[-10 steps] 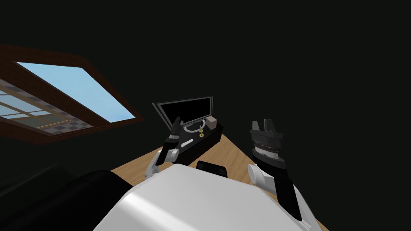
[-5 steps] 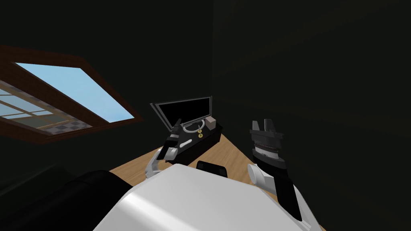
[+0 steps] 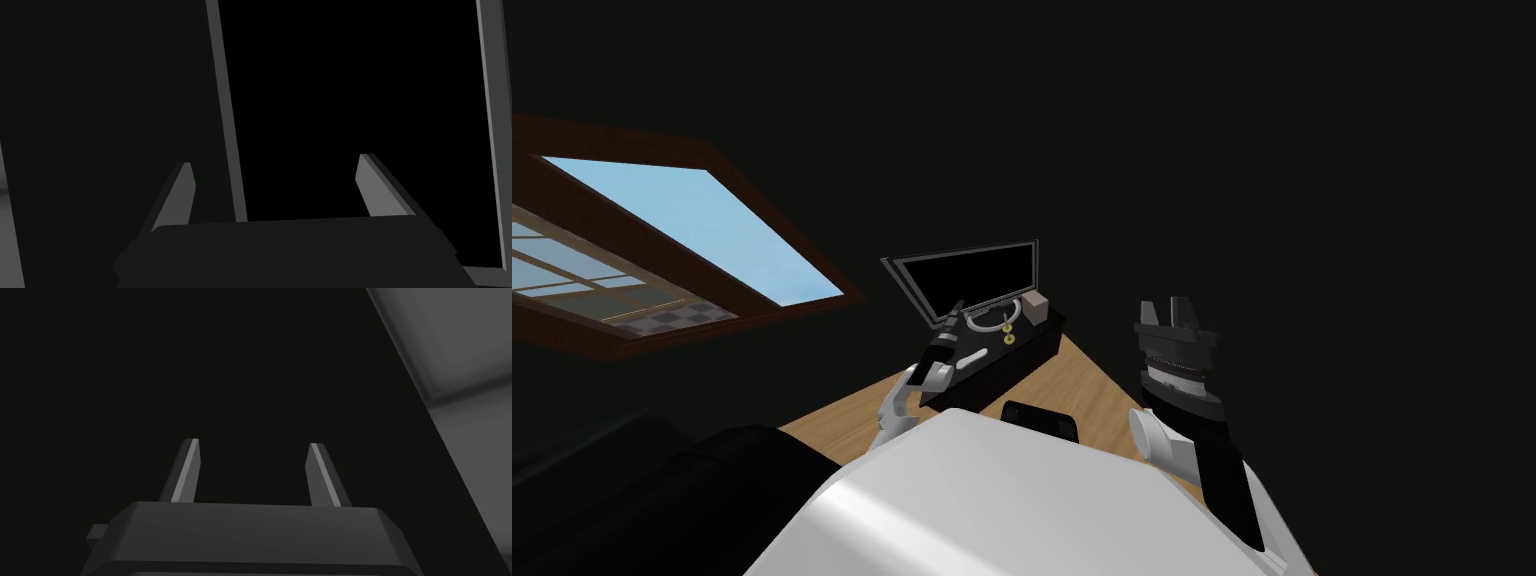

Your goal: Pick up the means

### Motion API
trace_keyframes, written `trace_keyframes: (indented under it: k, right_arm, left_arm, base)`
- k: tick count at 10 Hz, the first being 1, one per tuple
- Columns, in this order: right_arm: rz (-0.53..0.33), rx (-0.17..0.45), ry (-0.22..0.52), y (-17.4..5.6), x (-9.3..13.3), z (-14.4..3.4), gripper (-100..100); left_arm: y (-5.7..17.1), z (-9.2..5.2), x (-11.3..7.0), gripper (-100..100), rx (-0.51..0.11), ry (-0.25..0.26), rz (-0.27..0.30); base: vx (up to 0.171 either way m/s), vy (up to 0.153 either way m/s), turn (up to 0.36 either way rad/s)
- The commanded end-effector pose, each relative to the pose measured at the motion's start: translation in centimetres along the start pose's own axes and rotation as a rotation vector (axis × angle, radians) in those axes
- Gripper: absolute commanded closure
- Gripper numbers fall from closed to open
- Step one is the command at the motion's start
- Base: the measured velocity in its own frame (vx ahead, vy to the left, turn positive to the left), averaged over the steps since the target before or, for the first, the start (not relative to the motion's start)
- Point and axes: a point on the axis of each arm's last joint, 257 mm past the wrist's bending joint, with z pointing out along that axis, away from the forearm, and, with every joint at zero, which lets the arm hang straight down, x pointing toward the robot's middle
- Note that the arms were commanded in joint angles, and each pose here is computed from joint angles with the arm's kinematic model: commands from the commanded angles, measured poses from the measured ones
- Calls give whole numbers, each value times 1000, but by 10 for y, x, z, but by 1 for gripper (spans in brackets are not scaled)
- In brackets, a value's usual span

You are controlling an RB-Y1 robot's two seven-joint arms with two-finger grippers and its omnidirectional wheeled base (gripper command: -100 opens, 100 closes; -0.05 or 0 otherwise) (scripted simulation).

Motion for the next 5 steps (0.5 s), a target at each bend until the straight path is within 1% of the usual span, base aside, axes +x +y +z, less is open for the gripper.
trace_keyframes:
  k: [1, 2, 3, 4, 5]
  right_arm:
    - [0, 0, 0, 0, 0, 0, 0]
    - [0, 0, 0, 0, 0, 0, 0]
    - [0, 0, 0, 0, 0, 0, 0]
    - [0, 0, 0, 0, 0, 0, 0]
    - [0, 0, 0, 0, 0, 0, 0]
  left_arm:
    - [26, 5, -15, -100, -73, -11, -14]
    - [35, 3, -16, -100, -92, -14, -14]
    - [55, 7, -27, -100, -149, -26, -28]
    - [63, 5, -28, -100, -168, -28, -29]
    - [80, 9, -39, -100, -222, -42, -45]
  base:
    - [25, -37, 4]
    - [23, -31, 3]
    - [32, -42, -5]
    - [28, -36, 2]
    - [28, -42, -9]
